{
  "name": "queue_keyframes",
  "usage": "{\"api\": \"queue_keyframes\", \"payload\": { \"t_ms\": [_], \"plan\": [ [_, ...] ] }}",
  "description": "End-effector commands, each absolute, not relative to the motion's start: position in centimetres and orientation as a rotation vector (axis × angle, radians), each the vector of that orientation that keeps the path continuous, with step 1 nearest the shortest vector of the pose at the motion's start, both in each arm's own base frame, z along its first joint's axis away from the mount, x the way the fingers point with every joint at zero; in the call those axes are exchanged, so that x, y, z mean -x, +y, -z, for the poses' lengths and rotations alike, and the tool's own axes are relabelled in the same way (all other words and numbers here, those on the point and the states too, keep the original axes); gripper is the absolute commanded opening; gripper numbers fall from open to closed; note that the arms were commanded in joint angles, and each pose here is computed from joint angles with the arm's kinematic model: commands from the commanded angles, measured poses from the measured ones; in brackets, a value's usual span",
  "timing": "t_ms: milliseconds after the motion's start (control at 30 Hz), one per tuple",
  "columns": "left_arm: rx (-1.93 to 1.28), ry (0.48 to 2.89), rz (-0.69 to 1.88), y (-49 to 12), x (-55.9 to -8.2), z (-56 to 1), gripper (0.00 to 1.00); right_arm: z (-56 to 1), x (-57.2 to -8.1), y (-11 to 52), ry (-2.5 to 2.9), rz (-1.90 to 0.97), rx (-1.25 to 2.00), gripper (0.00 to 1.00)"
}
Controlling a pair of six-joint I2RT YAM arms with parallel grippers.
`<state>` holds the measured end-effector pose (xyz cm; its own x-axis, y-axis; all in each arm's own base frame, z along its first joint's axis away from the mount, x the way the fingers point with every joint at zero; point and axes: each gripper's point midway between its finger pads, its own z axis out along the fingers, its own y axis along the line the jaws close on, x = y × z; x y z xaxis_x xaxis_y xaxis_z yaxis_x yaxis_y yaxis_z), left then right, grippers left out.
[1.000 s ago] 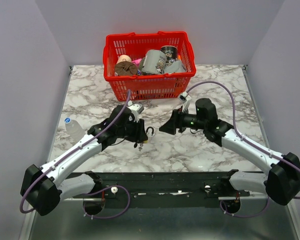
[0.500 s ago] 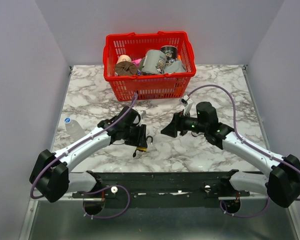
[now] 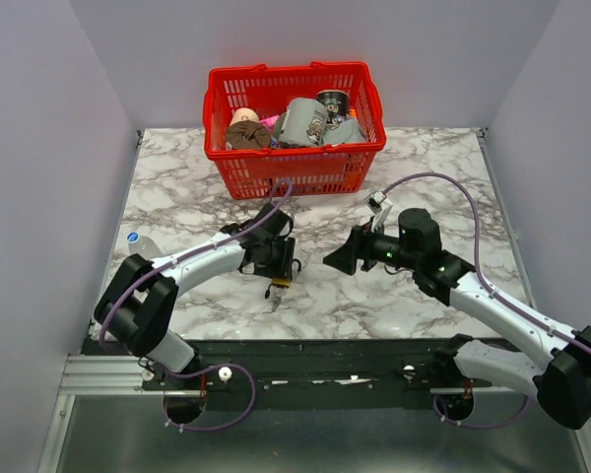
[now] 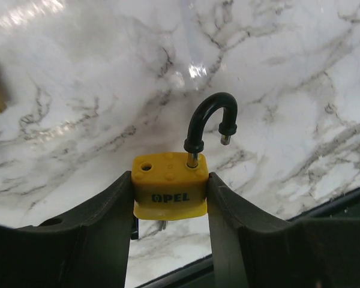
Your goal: Unlock with the key
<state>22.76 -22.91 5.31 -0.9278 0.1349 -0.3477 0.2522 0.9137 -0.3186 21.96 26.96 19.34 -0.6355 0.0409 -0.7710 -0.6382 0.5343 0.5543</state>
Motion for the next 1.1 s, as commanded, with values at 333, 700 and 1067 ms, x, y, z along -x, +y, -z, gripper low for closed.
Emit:
{"api": "queue_keyframes", "payload": {
  "t_ms": [333, 700, 1067],
  "plan": [
    [-0.205, 2.621, 0.252, -22.5, -29.8, -5.1, 0.0, -19.4, -22.3, 24.5, 1.979, -0.976, 0.453, 0.78],
    [-0.202, 2.639, 0.094, -20.9, -31.3, -3.1, 0.0, -19.5, -22.3, 24.3, 1.981, -0.959, 0.447, 0.79],
    [-0.208, 2.66, 0.049, -19.7, -31.8, -1.4, 0.0, -19.4, -22.6, 24.4, 1.994, -0.956, 0.442, 0.79]
  ]
}}
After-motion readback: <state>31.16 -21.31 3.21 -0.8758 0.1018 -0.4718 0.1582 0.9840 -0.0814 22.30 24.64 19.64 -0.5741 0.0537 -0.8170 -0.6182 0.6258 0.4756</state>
